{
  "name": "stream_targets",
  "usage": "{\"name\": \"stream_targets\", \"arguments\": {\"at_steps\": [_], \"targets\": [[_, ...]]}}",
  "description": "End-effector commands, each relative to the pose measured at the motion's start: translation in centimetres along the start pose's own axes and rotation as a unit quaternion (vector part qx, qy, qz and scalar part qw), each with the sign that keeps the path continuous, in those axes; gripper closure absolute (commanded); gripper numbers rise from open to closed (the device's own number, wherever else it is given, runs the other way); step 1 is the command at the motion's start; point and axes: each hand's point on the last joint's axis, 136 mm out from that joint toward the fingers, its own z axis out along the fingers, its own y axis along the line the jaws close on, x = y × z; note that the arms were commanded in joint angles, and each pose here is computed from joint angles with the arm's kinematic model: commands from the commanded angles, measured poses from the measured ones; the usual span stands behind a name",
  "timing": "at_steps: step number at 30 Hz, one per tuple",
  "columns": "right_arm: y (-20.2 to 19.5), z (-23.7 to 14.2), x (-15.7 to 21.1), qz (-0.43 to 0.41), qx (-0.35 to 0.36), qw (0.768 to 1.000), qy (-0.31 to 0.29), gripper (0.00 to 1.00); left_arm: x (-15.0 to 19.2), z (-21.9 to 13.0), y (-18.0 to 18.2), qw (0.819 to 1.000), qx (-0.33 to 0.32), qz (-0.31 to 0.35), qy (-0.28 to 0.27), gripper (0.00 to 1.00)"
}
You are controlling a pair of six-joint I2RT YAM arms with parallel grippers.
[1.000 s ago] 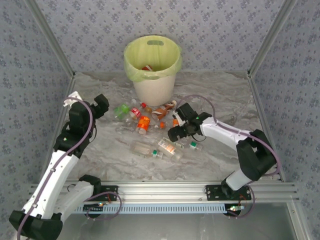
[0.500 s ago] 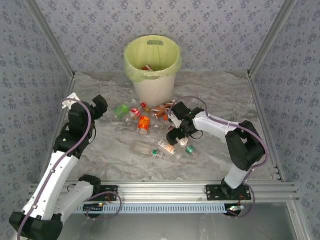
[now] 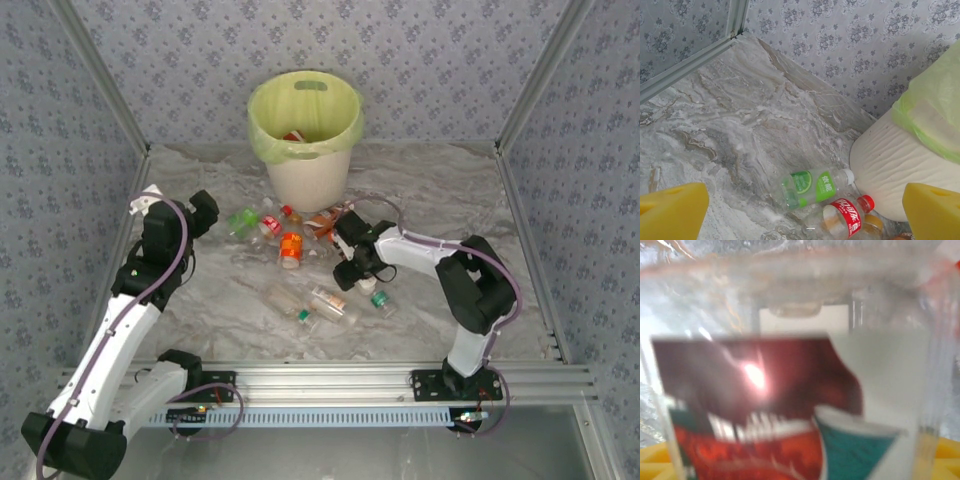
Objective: Put the plastic bottles in the bin
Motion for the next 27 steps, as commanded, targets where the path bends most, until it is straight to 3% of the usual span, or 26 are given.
{"name": "stream_targets", "arguments": {"at_steps": [1, 7, 16, 23, 27], "targets": [[-0.8, -1.6, -0.8, 0.006, 0.015, 0.999, -0.036, 0.27, -0.1, 0.2, -0.1, 1.000, 0.002, -0.006, 0.000, 0.01], [-1.2, -5.2, -2.3, 0.001, 0.021, 0.996, -0.092, 0.40, 0.7, 0.9, -0.1, 1.000, -0.002, -0.003, 0.014, 0.01], [-2.0, -11.8, -5.1, 0.004, 0.036, 0.977, -0.210, 0.42, 1.5, 1.4, 0.3, 1.000, -0.011, -0.003, 0.029, 0.01], [-2.7, -17.9, -9.0, 0.020, 0.032, 0.936, -0.350, 0.43, 2.0, 1.8, 0.3, 0.999, -0.011, -0.005, 0.037, 0.00], [-2.5, -21.9, -12.0, 0.026, -0.010, 0.912, -0.410, 0.43, 2.3, 2.1, 0.2, 0.999, -0.011, -0.003, 0.047, 0.01]]}}
